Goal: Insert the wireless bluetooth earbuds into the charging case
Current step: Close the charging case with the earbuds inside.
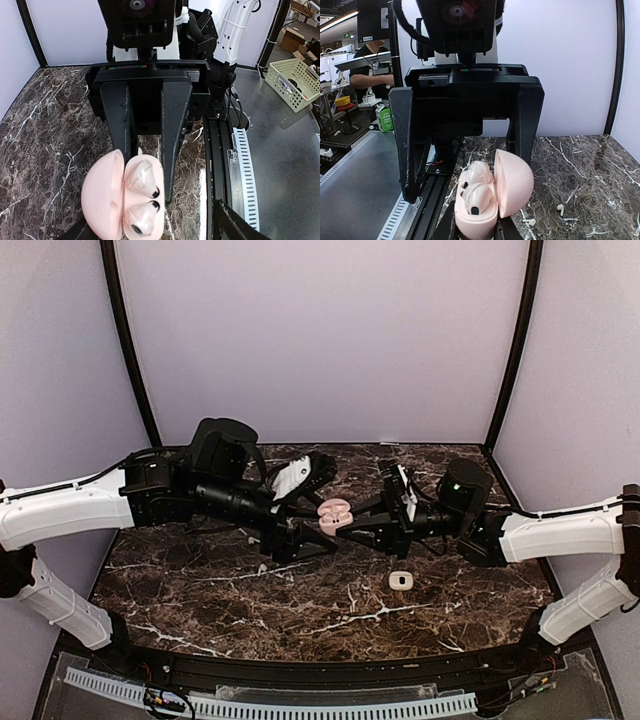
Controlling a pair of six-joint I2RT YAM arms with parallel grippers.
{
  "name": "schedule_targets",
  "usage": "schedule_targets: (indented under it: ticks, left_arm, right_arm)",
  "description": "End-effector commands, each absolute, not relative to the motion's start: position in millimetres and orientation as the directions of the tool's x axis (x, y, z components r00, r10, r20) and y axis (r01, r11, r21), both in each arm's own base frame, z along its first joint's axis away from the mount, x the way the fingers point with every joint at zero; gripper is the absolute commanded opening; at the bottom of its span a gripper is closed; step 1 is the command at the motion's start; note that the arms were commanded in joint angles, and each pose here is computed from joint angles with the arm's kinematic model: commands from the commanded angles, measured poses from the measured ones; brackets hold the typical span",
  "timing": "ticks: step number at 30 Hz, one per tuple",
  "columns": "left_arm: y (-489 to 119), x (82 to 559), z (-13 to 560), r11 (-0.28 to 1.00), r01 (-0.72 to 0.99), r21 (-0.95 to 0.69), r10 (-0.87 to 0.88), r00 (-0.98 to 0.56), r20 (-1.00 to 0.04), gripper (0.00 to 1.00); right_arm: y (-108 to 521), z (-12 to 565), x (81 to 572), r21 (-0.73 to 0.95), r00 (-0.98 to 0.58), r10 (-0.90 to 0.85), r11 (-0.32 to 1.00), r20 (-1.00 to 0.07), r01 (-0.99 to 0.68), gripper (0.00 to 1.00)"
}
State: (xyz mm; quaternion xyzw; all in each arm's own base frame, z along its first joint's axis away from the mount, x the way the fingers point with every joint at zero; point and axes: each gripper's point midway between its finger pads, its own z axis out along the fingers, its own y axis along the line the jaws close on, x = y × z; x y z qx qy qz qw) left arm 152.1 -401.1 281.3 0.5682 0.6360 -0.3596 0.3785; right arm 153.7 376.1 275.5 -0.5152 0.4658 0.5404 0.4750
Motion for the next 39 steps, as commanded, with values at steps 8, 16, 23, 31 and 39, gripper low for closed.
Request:
schedule_targets:
  ticks: [8,16,23,31,39]
  left_arm:
    - [-396,138,302,0.075,0.992,0.103,0.408,0.064,-0.911,0.67]
    - [-398,132,285,0.048,0.992,0.113,0.456,0.079,-0.886,0.62]
    - [-404,129,258,0.052,0.973,0.227,0.562,0.159,-0.812,0.58]
    - [-402,150,256,0.152,0.897,0.415,0.643,0.229,-0.731,0.60]
    - [-400,163,266,0.195,0.835,0.515,0.658,0.278,-0.700,0.68]
  right_arm:
    - [379,276,164,0.046,-0.050,0.039,-0.104,-0.998,-0.994,0.00]
    - [376,281,169,0.065,-0.070,0.057,-0.098,-0.996,-0.993,0.00]
    - [374,286,176,0.138,-0.147,0.071,-0.120,-0.987,-0.983,0.00]
    - [379,281,191,0.256,-0.259,0.023,-0.096,-0.966,-0.962,0.00]
    - [385,271,200,0.371,-0.368,-0.045,-0.059,-0.929,-0.927,0.00]
